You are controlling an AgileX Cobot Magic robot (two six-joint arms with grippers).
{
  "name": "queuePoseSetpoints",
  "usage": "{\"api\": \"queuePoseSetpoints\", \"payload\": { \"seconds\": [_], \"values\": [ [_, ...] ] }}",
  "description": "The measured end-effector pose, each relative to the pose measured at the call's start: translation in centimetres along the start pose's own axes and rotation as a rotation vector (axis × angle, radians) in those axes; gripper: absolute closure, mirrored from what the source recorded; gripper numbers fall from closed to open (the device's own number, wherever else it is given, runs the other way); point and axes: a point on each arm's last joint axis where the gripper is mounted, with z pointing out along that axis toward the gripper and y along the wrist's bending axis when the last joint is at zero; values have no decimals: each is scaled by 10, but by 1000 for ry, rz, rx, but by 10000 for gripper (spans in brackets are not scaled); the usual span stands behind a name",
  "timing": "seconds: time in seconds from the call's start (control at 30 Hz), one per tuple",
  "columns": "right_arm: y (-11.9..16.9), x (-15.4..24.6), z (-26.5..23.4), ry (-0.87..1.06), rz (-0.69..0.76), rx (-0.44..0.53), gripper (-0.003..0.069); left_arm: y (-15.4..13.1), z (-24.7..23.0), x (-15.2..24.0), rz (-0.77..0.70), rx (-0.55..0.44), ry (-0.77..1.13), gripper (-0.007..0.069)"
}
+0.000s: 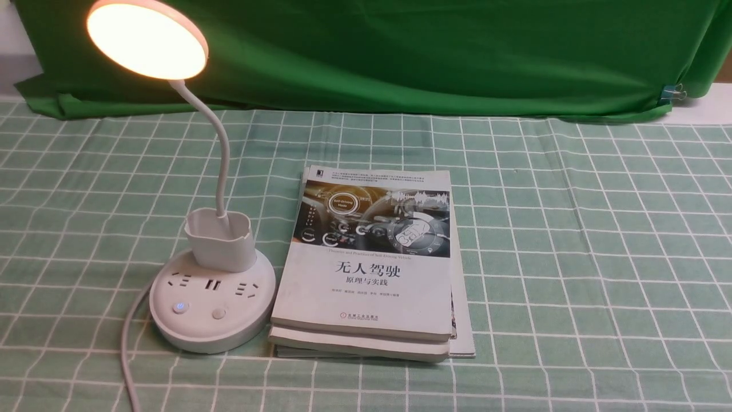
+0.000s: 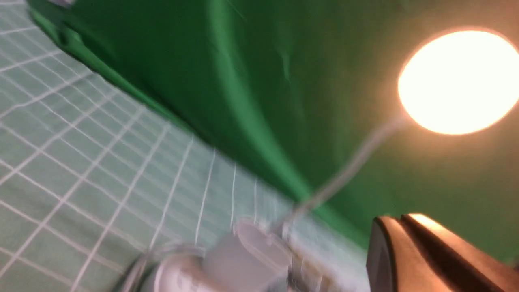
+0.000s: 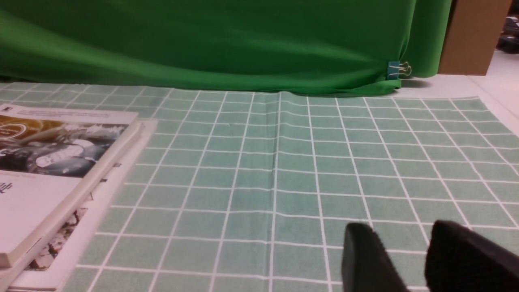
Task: Turn off the desk lamp on the blue coffee tablecloth by hand.
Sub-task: 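Press the power button on the round power strip under the lamp with the left gripper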
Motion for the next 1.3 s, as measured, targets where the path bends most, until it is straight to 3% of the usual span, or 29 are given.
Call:
{"api": "queuePoseSetpoints", "payload": {
  "seconds": [0.1,0.2,0.23,0.33,0.43,0.7,0.97,1.3],
  "values": [
    [0,0,0,0,0,0,417,-17,24,-18,174,-82,367,621],
    [0,0,0,0,0,0,417,-18,44,-20,262,-125,629,621],
    [0,0,0,0,0,0,417,-16,59,-18,293,-148,811,621],
    [0,0,0,0,0,0,417,-11,94,-12,306,-170,1034,621],
    [0,0,0,0,0,0,417,-13,123,1,356,-149,1140,621],
    [0,0,0,0,0,0,417,-51,180,39,531,-43,1312,620],
    [0,0,0,0,0,0,417,-40,220,62,613,-118,1368,620],
    [0,0,0,0,0,0,417,-32,241,79,633,-129,1333,620]
  ]
}}
